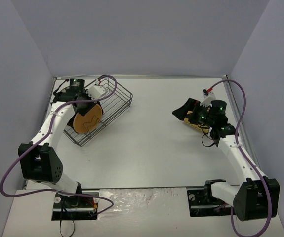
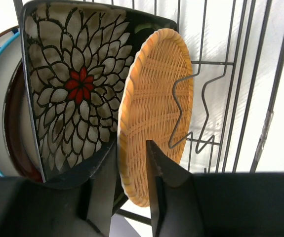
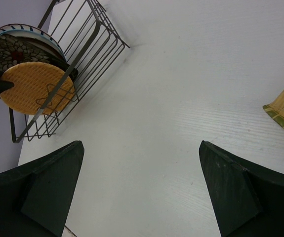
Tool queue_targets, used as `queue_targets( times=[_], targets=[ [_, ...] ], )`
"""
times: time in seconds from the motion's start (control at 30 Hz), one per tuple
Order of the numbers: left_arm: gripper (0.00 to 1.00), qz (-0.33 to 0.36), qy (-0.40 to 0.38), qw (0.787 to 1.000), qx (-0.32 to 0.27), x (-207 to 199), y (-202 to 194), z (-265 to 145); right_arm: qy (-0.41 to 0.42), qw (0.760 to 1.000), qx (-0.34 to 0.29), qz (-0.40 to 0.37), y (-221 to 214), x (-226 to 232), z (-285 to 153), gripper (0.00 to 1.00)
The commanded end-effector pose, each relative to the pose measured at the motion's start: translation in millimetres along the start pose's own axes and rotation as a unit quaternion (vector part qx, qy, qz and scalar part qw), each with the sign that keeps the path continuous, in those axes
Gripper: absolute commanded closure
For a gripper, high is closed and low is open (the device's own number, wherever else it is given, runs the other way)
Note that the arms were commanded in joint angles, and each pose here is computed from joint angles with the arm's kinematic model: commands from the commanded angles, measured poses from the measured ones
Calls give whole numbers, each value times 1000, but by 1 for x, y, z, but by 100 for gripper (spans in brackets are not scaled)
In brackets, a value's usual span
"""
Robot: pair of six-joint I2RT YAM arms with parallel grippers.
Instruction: Load the plates into the dish rack
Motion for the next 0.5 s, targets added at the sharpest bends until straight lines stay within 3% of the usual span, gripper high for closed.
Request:
queue_targets(
  times=[0.0,0.07,0.23,0.43,0.47],
  targets=[
    [70,-15,30,998,-45,13,12,1,-4,999,-41,-27,17,5,-7,0],
    [63,-18,35,998,-44,13,10,3,-19,999,-45,-22,19,2,-7,0],
    [32,-45,64,994,-73,17,18,-12,-122,990,-75,9,27,-18,-17,0],
    [4,-121,130,972,-156,25,35,-63,-294,950,-76,66,27,-65,-37,0],
    [3,-137,136,966,-173,25,38,-71,-327,938,-80,78,27,-74,-41,0]
  ],
)
Point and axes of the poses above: each gripper's point midway between its finger pads, its own z axis out along the fingers, its own x axis along the line the jaws close on, y = z × x, the point moved 8 cm from there along -z, back along the fingers, and after that the axes turned 1 degree about -z, right-handed, at the moved point
